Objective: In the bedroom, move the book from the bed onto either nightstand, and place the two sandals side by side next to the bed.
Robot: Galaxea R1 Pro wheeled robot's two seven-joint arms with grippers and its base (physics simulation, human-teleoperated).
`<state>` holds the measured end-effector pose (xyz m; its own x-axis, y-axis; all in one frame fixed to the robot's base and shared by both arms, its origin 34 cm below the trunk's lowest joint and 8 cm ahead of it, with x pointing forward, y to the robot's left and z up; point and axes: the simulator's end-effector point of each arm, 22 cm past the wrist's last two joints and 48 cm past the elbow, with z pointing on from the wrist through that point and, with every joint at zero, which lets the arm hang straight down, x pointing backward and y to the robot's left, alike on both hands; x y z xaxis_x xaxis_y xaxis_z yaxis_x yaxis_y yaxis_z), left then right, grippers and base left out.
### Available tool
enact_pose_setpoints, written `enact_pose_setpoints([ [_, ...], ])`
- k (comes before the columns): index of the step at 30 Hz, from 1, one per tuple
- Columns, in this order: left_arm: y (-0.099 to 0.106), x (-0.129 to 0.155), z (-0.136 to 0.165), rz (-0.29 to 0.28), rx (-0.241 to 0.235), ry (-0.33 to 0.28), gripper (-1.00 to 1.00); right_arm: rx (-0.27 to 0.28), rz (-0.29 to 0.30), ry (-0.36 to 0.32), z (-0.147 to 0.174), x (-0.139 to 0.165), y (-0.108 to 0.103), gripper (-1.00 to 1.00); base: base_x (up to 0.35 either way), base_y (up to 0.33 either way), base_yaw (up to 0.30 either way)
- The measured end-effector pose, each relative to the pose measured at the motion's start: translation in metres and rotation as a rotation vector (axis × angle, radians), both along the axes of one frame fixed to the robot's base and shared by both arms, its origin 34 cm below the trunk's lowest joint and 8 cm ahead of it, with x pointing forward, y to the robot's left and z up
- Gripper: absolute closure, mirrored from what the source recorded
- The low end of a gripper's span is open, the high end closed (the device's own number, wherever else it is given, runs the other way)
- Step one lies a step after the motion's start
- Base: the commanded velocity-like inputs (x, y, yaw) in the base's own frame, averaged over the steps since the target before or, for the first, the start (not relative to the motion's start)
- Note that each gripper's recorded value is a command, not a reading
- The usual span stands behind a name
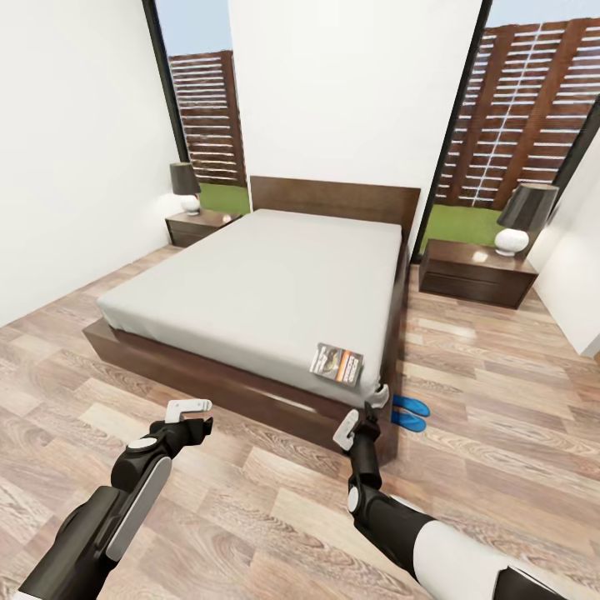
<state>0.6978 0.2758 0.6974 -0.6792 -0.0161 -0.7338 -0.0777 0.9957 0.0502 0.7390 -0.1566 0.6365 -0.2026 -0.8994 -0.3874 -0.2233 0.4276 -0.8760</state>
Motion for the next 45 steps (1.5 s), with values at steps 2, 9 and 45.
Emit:
enact_pose_setpoints([
  [2, 0.0, 0.0, -0.004, 0.0, 0.0, 0.0, -1.0, 0.001, 0.002, 0.002, -0.004, -0.001, 0.0, -1.0, 0.0, 0.0, 0.0],
  [9, 0.0, -0.002, -0.017, 0.0, -0.001, 0.0, -1.0, 0.006, 0.019, 0.056, -0.029, -0.006, 0.004, -1.0, 0.0, 0.0, 0.0],
  [45, -0.003, -0.012, -0.088, -0.006, 0.0, -0.001, -1.0, -0.422, 0.03, 0.034, -0.074, -0.043, 0.055, -1.0, 0.0, 0.0, 0.0],
])
